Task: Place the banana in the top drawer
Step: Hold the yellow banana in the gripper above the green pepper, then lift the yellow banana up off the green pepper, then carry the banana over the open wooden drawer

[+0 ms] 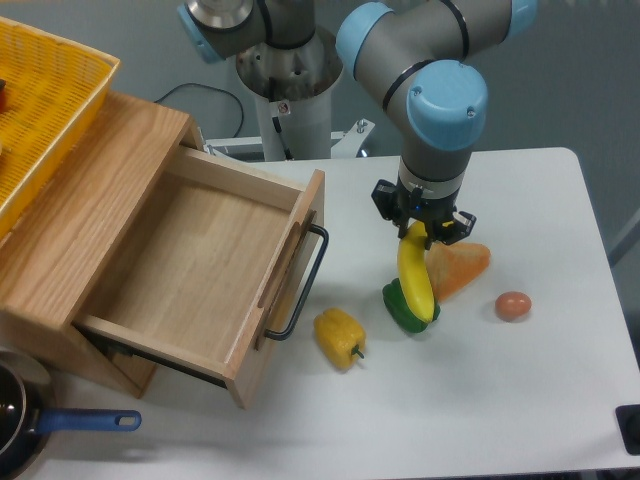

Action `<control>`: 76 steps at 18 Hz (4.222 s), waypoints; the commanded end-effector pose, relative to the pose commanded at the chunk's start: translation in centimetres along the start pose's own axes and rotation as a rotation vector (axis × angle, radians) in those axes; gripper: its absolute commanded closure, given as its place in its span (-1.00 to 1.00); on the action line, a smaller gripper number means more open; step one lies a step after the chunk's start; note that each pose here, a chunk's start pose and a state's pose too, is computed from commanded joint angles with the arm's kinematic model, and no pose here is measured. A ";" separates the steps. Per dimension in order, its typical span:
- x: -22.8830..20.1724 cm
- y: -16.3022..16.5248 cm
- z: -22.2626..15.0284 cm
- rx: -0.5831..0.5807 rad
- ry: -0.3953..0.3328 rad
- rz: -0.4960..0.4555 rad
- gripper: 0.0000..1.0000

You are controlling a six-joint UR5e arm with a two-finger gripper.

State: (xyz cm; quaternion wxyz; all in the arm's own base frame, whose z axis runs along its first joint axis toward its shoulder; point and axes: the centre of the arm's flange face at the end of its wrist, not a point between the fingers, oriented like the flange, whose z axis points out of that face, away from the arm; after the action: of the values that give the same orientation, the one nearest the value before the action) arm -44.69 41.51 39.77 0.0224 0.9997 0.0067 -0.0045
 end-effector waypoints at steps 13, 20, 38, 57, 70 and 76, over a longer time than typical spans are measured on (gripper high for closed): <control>0.1 0.1 -1.0 0.007 -0.014 -0.056 0.20; 1.5 0.5 -2.8 0.006 -0.006 -0.091 0.20; 8.3 1.8 -10.5 0.151 0.173 -0.297 0.20; 12.8 1.3 -15.0 0.261 0.329 -0.412 0.20; 15.6 -4.6 -15.2 0.360 0.332 -0.449 0.19; 16.9 -6.6 -13.8 0.330 0.340 -0.410 0.19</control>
State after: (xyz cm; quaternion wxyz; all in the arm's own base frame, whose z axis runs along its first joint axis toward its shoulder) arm -27.77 48.92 53.08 -0.1431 0.9540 0.2112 0.1572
